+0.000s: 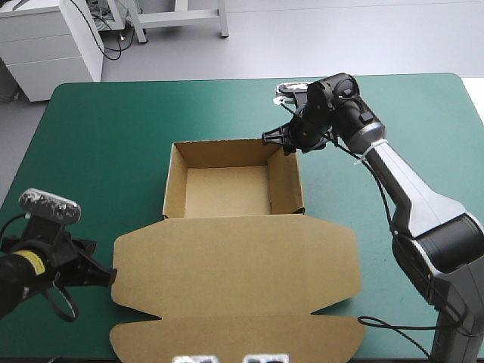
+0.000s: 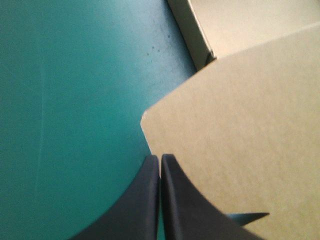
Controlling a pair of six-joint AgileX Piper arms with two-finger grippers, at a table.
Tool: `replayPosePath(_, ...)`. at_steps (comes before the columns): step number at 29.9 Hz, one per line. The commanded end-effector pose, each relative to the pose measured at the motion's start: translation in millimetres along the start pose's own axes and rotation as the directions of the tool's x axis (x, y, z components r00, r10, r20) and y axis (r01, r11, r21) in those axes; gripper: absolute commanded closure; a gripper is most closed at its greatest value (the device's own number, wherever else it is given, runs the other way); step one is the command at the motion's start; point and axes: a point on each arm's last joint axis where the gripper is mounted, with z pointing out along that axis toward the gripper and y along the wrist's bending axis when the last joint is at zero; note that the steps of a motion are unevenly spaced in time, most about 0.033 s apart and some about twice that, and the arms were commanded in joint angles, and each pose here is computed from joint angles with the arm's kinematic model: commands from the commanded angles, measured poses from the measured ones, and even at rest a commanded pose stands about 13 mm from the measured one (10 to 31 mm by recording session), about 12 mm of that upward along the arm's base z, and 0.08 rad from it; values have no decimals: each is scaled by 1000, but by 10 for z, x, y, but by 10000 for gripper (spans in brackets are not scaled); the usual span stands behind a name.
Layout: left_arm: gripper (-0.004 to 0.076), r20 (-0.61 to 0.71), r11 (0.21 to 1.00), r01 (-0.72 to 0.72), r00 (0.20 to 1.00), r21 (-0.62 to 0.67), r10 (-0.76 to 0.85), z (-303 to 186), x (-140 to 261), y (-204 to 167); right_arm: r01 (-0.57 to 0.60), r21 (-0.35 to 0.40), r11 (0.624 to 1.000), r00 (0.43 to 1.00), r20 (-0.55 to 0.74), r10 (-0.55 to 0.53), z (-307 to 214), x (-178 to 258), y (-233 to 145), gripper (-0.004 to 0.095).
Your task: Fold the box
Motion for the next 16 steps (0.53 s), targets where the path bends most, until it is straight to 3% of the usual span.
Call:
replayPosePath(1, 731, 67, 1000, 13, 998, 6, -13, 5, 205, -15, 10, -17, 1000, 999, 32, -9, -217, 51, -15, 518)
replayPosePath(6, 731, 68, 999, 48, 996, 7, -49, 81, 562, -32, 53, -53, 997, 997, -51, -56, -28, 173, -3, 518)
replayPosePath(12, 731, 94, 997, 76, 993, 11, -77, 181, 827, -50, 43, -43, 998, 990, -134, -49, 181, 316, -40, 524)
replayPosePath(16, 731, 77, 997, 80, 994, 10, -81, 253, 937, -59, 36, -49, 998, 988, -151, -43, 237, 354, -43, 611)
